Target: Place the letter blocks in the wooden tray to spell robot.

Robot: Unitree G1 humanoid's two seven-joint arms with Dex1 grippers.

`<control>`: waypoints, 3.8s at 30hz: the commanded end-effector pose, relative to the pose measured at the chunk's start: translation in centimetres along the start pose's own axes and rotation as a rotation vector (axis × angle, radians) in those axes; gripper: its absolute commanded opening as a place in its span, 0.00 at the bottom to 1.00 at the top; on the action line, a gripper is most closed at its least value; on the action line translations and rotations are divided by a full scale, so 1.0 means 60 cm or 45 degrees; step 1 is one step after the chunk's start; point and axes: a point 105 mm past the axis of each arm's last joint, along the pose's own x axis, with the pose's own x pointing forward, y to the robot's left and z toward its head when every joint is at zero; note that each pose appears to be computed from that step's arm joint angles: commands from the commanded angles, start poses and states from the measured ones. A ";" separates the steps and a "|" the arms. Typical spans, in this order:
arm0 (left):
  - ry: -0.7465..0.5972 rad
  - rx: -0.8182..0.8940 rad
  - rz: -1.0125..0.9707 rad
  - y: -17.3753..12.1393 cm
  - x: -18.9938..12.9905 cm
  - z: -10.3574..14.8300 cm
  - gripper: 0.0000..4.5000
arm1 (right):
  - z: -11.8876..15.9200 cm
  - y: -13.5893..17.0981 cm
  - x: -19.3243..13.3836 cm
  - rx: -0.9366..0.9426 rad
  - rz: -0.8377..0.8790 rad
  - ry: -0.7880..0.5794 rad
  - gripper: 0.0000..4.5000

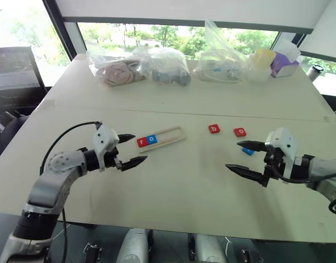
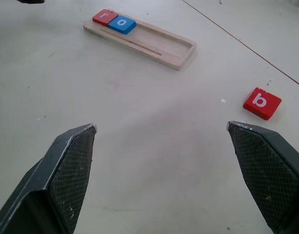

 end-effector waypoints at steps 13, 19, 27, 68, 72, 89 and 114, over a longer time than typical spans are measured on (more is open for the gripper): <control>0.088 0.080 -0.153 0.070 0.028 -0.029 1.00 | 0.008 0.018 0.002 -0.019 -0.041 -0.054 0.98; 0.119 0.082 -0.216 0.070 0.045 -0.051 1.00 | 0.006 0.024 0.003 -0.011 -0.047 -0.057 0.98; 0.134 0.107 -0.224 0.074 0.066 -0.063 1.00 | 0.006 0.027 0.003 -0.009 -0.053 -0.056 0.98; 0.162 0.140 -0.482 -0.011 0.106 -0.100 0.69 | 0.006 0.022 0.002 -0.024 -0.086 -0.049 1.00; 0.106 0.170 -0.619 -0.056 0.124 -0.083 0.69 | 0.007 0.019 0.001 -0.027 -0.093 -0.047 1.00; 0.068 0.230 -0.847 -0.144 0.152 -0.053 0.69 | 0.004 0.029 -0.007 -0.010 -0.128 -0.045 1.00; 0.170 0.347 -0.666 -0.092 0.189 -0.073 0.69 | 0.006 0.028 -0.002 -0.018 -0.125 -0.053 1.00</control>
